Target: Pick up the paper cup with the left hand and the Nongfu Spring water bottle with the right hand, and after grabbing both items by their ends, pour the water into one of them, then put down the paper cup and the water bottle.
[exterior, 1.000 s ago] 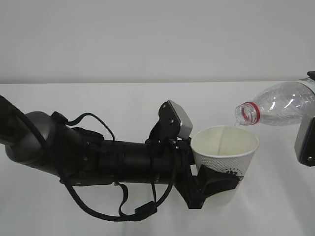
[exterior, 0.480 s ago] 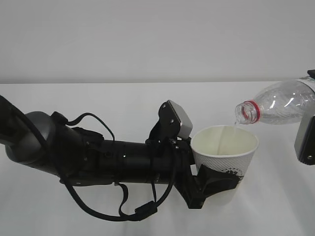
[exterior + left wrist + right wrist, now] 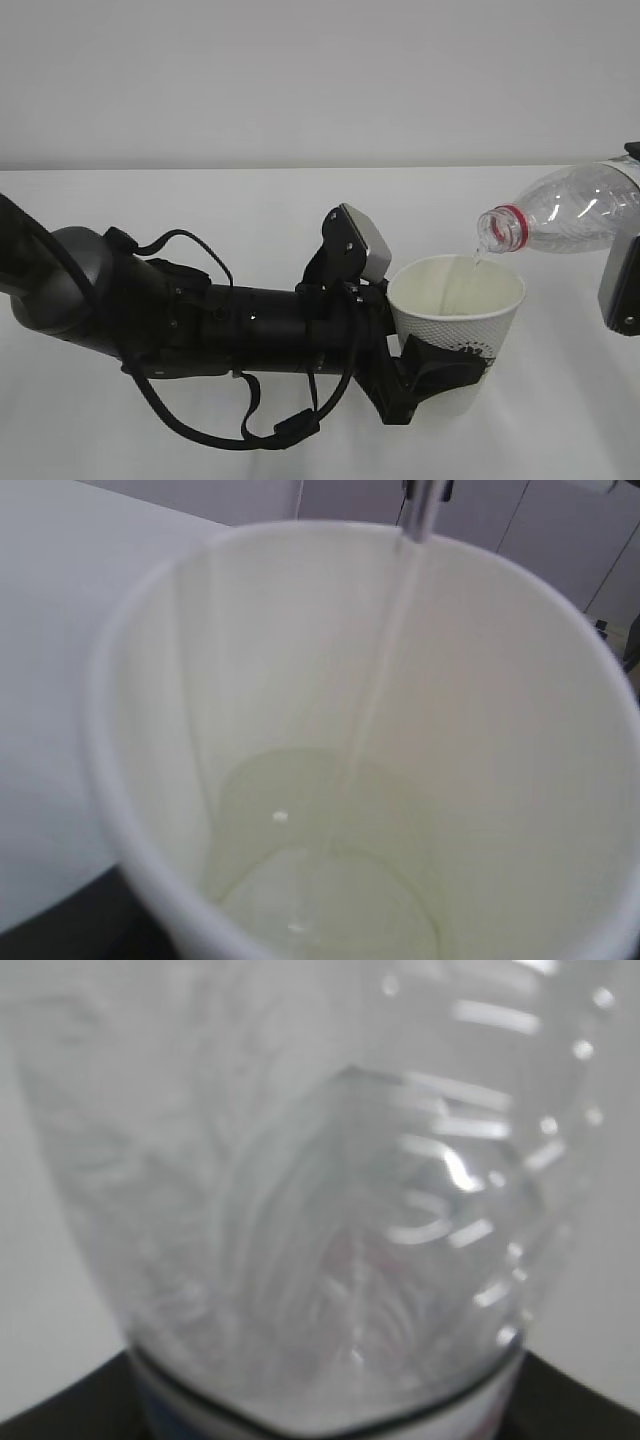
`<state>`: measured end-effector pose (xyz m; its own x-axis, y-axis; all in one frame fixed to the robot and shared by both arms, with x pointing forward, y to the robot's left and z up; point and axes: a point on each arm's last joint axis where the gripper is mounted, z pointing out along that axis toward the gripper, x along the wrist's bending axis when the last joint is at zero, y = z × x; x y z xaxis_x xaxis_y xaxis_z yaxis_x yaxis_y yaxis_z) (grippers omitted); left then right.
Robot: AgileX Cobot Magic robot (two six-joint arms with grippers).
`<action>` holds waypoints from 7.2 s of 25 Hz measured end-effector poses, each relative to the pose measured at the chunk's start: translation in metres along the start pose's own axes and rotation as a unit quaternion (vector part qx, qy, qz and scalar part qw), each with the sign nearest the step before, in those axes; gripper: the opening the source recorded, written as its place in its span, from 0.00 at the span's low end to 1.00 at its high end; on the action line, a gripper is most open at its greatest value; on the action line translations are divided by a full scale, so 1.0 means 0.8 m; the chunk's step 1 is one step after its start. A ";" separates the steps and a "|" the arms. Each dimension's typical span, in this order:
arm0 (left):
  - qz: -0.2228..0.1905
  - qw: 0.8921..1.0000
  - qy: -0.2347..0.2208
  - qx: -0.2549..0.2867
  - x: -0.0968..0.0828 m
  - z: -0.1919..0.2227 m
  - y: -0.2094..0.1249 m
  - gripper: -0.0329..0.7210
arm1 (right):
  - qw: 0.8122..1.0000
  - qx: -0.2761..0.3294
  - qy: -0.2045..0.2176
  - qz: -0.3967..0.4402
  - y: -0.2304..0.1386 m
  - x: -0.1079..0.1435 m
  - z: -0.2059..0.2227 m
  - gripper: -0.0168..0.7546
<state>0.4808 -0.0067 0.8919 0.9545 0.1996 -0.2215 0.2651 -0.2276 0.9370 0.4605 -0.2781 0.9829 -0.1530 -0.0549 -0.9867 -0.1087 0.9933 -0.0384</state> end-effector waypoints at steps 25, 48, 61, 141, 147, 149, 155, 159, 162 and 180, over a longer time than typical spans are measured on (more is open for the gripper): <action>0.000 1.000 0.000 0.000 0.000 0.000 0.000 0.69 | 1.000 0.000 0.008 -0.009 0.000 0.000 0.001 0.55; 0.000 1.000 0.002 0.003 0.000 0.000 -0.001 0.69 | 1.000 0.000 0.008 -0.010 0.000 0.000 0.001 0.55; 0.000 1.000 0.004 0.006 0.001 0.000 -0.001 0.69 | 1.000 0.000 0.008 -0.011 0.000 0.000 0.001 0.55; -0.001 1.000 0.007 0.008 0.002 0.000 -0.002 0.69 | 1.000 -0.002 0.006 -0.022 0.000 -0.001 0.001 0.54; -0.001 1.000 0.007 0.008 0.002 0.000 -0.002 0.69 | 1.000 -0.002 0.006 -0.022 0.000 -0.001 0.001 0.54; -0.001 1.000 0.007 0.008 0.002 0.000 -0.002 0.69 | 1.000 -0.002 0.006 -0.022 0.000 -0.001 0.001 0.54; -0.001 1.000 0.007 0.008 0.002 0.000 -0.002 0.69 | 1.000 -0.002 0.006 -0.022 0.000 -0.001 0.001 0.54; -0.001 1.000 0.007 0.008 0.002 0.000 -0.002 0.69 | 1.000 -0.002 0.006 -0.023 0.000 -0.001 0.001 0.54; -0.001 1.000 0.007 0.008 0.002 0.000 -0.002 0.69 | 1.000 -0.002 0.005 -0.024 0.000 -0.001 0.001 0.54; -0.001 1.000 0.007 0.008 0.002 0.000 -0.002 0.69 | 1.000 -0.002 -0.001 -0.027 0.000 -0.003 0.002 0.54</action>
<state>0.4815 -0.0061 0.8902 0.9519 0.2128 -0.2204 0.2699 -0.2422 0.9319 0.4622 -0.2777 0.9847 -0.1455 -0.1083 -0.9834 -0.1197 0.9886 -0.0912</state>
